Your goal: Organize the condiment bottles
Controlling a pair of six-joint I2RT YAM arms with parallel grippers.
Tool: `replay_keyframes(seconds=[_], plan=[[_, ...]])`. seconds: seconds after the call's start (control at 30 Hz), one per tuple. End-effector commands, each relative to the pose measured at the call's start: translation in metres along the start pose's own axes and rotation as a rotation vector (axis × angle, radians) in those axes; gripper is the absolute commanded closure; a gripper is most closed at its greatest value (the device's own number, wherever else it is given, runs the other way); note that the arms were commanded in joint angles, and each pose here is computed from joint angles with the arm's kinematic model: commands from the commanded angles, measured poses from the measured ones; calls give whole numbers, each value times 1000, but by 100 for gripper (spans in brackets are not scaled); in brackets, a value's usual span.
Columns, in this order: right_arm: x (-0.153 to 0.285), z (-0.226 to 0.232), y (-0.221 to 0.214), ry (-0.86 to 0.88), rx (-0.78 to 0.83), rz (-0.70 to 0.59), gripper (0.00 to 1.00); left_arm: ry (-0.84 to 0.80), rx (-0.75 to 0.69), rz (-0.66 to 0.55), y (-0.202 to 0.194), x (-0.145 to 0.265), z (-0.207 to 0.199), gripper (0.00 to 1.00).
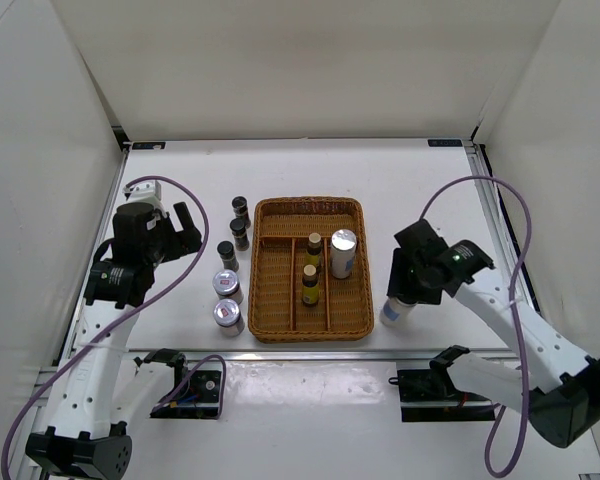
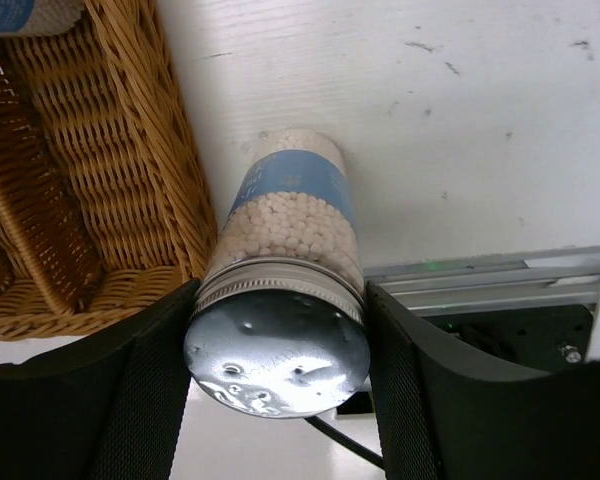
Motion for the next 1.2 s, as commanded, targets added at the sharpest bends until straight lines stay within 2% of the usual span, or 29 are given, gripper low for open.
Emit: replay_keyframes(seconds=[0.0, 0.03, 0.17, 0.27, 0.57, 0.87, 0.97, 1.07, 1.13, 1.17], plan=[[38, -6, 12, 35, -65, -121, 87, -10, 2, -13, -1, 4, -1, 0], [54, -2, 19, 80, -70, -167, 90, -10, 2, -13, -1, 4, -1, 0], [96, 1, 32, 199, -28, -279, 93, -10, 2, -13, -1, 4, -1, 0], [107, 19, 29, 332, 50, -232, 95, -9, 1, -4, -4, 2, -1, 0], [71, 75, 12, 453, 188, -166, 98, 83, 92, 8, -6, -5, 5, 0], [35, 96, 1, 340, 267, -147, 99, 88, 87, 35, -8, -11, 4, 0], [18, 95, -2, 273, 257, -135, 85, 92, 120, 51, -14, -14, 3, 0], [6, 98, -2, 222, 256, -127, 82, 64, 138, 81, -19, -14, 0, 0], [-2, 100, -2, 190, 254, -118, 75, 20, 125, 101, -21, -16, -5, 0], [-4, 98, -4, 175, 259, -109, 68, 20, 125, 101, -21, -16, -5, 0]])
Point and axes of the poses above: each gripper's point midway between its finger pads, its own x axis back along the fingers, its own z axis along the line the jaws close on, y = z × x, the point moved 7 cm from there along x, back along the fingers, and after that the axes turned 11 degrees about -x, right-handed, at the moved point
